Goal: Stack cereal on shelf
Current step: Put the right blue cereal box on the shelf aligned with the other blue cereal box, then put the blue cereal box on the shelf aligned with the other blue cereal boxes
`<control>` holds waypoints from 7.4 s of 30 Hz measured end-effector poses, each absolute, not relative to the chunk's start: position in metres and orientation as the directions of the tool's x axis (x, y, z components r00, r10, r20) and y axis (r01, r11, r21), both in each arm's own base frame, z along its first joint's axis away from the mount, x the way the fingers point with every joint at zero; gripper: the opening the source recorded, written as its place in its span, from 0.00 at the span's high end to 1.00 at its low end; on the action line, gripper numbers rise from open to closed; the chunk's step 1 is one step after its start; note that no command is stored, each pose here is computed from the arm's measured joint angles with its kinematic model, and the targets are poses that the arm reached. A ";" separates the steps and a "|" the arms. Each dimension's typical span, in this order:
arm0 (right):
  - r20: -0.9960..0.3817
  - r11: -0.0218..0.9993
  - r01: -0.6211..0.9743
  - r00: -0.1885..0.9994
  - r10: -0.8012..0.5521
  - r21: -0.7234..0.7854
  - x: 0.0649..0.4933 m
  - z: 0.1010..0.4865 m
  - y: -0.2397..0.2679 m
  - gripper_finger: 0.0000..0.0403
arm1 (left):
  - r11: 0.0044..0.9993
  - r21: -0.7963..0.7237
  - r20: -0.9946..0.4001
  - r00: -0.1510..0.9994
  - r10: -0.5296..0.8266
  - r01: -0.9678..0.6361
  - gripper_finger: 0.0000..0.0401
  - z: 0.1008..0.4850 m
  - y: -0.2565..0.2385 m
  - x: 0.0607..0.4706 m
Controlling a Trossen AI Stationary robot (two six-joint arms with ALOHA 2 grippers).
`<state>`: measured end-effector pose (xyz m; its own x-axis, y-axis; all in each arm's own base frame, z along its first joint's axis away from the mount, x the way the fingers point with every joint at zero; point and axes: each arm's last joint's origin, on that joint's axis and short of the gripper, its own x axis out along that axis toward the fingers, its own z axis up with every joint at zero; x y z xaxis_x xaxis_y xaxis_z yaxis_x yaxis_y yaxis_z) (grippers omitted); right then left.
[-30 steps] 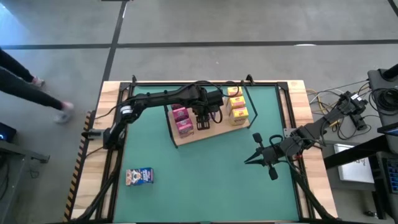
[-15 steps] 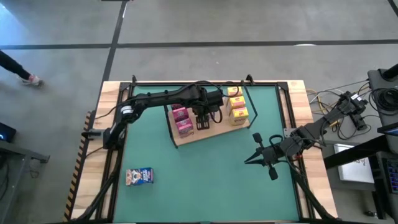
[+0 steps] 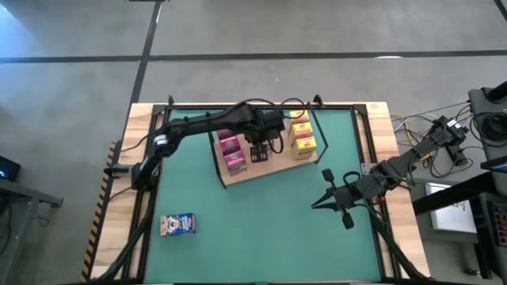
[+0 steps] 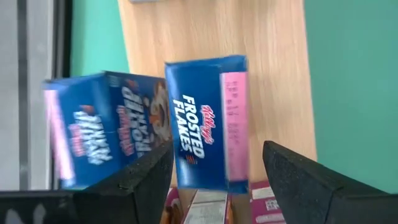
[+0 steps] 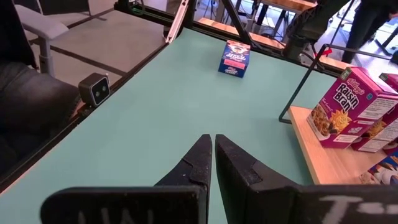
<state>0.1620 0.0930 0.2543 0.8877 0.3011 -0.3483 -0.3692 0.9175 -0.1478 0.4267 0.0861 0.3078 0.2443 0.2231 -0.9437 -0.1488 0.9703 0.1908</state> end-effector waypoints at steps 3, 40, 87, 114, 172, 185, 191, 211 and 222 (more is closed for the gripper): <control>-0.348 0.918 -0.369 0.888 0.301 -0.148 0.162 0.254 0.093 0.97 | 0.969 0.185 -0.937 0.266 0.224 -0.164 0.42 0.325 0.081 0.423; -0.342 0.927 -0.343 0.898 0.276 -0.152 0.162 0.255 0.092 0.97 | 0.964 0.246 -0.920 0.337 0.199 0.103 0.42 0.354 -0.165 0.363; -0.296 0.930 -0.338 0.912 0.284 -0.147 0.164 0.259 0.093 0.97 | 0.932 0.334 -0.943 -0.049 0.330 -0.138 0.42 0.256 -0.164 0.222; -0.292 0.936 -0.316 0.920 0.263 -0.153 0.164 0.260 0.093 0.97 | 0.915 0.198 -0.953 0.148 0.263 -0.353 0.58 0.276 -0.157 0.150; -0.285 0.941 -0.311 0.921 0.264 -0.134 0.164 0.260 0.093 0.97 | 0.940 0.056 -0.997 0.036 0.072 -0.336 0.04 0.207 -0.187 0.156; -0.285 0.941 -0.311 0.921 0.265 -0.133 0.164 0.260 0.093 0.97 | 0.978 0.084 -0.995 0.036 0.093 -0.189 0.12 0.191 -0.182 0.153; -0.285 0.943 -0.309 0.921 0.264 -0.125 0.164 0.260 0.093 0.97 | 0.982 0.063 -0.996 0.052 0.074 -0.178 0.12 0.185 -0.182 0.153; -0.285 0.943 -0.309 0.921 0.264 -0.125 0.164 0.260 0.093 0.97 | 0.978 0.087 -0.991 0.085 0.105 -0.190 0.12 0.175 -0.180 0.153; -0.286 0.944 -0.308 0.921 0.264 -0.119 0.164 0.260 0.093 0.97 | 0.978 0.101 -0.990 0.081 0.117 -0.185 0.12 0.189 -0.182 0.155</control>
<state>0.1642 0.0928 0.2599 0.9209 0.2644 -0.2864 -0.3081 0.9438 -0.1194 0.1546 -0.1816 0.1890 0.0812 0.1172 -0.9898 -0.1850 0.9776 0.1006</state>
